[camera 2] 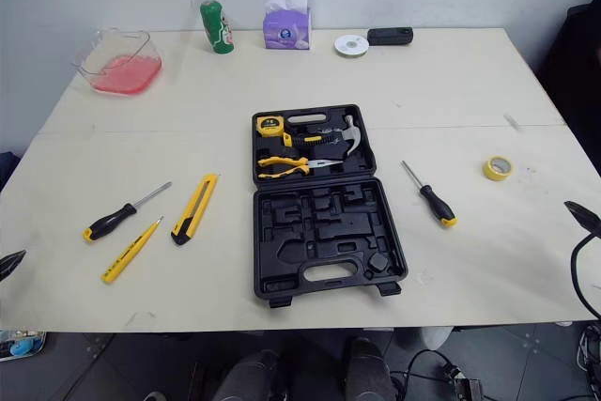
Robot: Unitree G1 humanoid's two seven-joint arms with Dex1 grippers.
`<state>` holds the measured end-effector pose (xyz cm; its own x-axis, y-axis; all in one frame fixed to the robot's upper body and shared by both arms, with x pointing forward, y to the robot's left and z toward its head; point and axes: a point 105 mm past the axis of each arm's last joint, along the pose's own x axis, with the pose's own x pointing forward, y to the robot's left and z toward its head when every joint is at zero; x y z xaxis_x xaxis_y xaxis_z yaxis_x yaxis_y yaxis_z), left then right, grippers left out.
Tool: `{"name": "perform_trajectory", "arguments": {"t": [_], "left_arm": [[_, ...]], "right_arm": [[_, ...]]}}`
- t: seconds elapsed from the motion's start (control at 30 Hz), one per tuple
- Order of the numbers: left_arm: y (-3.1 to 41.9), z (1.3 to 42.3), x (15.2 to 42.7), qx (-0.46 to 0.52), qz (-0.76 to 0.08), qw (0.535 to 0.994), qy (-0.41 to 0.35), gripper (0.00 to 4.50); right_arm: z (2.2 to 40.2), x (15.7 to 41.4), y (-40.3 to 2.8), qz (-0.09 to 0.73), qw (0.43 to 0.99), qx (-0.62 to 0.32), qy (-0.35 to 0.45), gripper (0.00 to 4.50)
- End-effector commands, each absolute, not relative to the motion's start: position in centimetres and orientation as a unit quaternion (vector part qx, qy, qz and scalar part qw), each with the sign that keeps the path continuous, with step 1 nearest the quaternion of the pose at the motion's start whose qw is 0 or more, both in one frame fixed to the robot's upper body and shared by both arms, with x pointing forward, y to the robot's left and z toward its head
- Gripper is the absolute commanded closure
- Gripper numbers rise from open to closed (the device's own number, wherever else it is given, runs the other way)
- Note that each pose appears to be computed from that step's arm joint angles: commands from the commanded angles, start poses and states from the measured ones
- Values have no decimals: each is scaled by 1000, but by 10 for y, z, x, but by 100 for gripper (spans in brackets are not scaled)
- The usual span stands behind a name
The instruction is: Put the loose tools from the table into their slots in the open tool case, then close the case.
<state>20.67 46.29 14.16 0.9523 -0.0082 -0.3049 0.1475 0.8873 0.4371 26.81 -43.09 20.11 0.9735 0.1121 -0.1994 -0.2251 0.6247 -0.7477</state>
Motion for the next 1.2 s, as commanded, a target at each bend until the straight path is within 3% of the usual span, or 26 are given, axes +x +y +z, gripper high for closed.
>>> {"name": "perform_trajectory", "arguments": {"t": [0.03,0.47,0.83,1.2], "left_arm": [[461,158,207,232,-40,965,115,7],[452,167,208,204,-52,973,88,7],[421,176,227,210,-95,971,62,7],[322,191,266,188,-251,949,27,7]], "right_arm": [[204,270,-429,95,900,-422,56,0],[199,281,-423,106,903,-413,51,0],[204,294,-401,138,912,-386,15,0],[215,318,-313,273,914,-300,-27,0]]}}
